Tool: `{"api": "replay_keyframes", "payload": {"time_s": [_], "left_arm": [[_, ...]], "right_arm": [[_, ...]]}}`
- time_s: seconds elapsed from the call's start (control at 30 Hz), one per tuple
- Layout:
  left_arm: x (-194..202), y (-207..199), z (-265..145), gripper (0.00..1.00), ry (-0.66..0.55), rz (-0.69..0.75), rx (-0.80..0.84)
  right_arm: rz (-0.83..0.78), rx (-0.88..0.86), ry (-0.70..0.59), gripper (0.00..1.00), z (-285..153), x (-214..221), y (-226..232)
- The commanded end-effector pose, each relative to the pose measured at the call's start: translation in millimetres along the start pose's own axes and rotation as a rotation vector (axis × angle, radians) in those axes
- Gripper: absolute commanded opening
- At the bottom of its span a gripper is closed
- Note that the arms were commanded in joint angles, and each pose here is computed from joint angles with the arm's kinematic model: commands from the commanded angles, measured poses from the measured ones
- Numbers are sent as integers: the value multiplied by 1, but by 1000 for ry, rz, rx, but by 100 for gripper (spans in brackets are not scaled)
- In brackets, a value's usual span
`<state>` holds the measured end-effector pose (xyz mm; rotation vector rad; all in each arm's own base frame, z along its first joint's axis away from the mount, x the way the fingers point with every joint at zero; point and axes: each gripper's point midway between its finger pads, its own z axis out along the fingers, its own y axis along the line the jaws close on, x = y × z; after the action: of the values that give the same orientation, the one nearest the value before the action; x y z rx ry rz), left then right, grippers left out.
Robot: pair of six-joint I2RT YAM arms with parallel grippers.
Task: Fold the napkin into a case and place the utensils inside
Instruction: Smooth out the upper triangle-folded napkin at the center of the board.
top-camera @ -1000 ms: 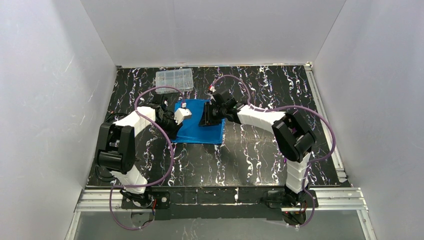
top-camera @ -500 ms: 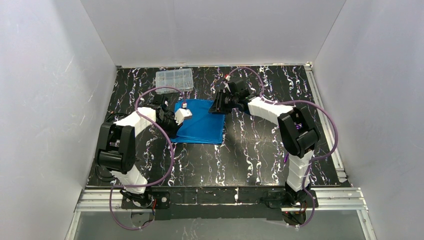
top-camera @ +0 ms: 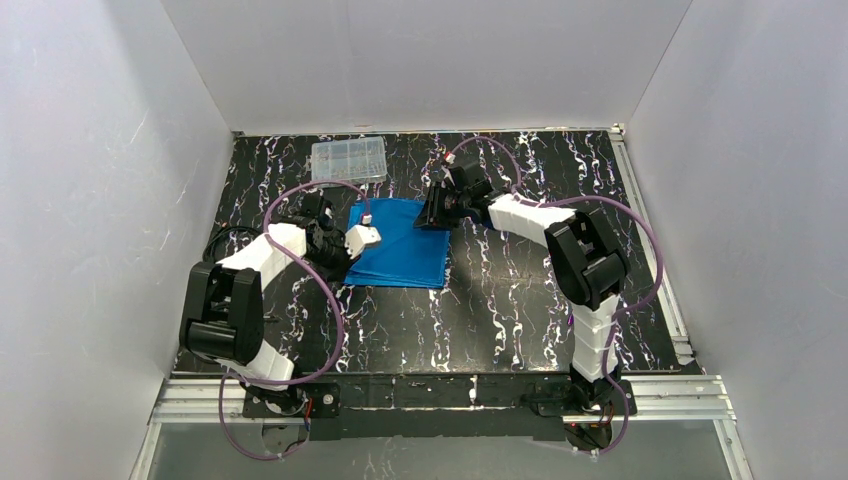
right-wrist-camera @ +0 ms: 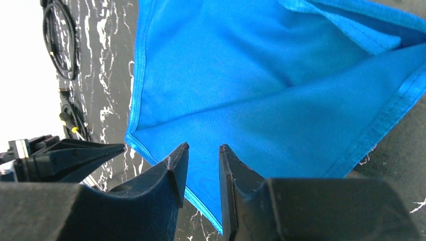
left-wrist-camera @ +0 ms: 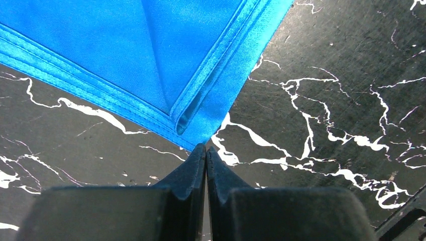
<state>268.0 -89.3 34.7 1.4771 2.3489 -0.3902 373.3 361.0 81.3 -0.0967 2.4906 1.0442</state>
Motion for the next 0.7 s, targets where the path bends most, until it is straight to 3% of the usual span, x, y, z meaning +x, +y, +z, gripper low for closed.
{"api": "replay_keyframes", "payload": {"time_s": [0.0,0.03,0.07,0.1,0.23,0.3,0.33,0.47,0.53,0.67], "left_arm": [[-7,4,-6,6,-25,-2,-41],[-11,7,-8,13,-44,-6,-54],[-16,7,-10,29,-68,-8,-57],[-22,8,-14,35,-86,-11,-64],[-38,13,-30,39,-107,-22,-62],[-43,15,-38,32,-107,-1,-62],[-43,16,-42,42,-100,9,-67],[-47,25,-63,49,-90,18,-92],[-46,30,-67,95,-99,-60,-92],[-34,5,-54,98,-35,-56,134]], "right_arm": [[-47,-48,-88,38,-9,-35,23],[-47,-46,-88,38,-10,-35,22],[-46,-46,-87,38,-10,-35,22],[-46,-47,-87,38,-11,-34,22],[-44,-51,-79,38,-13,-29,21],[-40,-50,-81,38,-15,-29,21],[-39,-50,-82,38,-16,-29,21],[-37,-70,-97,38,-22,-33,23],[-30,-81,-102,38,-24,-33,23],[-24,-89,-108,38,-27,-33,23]]}}
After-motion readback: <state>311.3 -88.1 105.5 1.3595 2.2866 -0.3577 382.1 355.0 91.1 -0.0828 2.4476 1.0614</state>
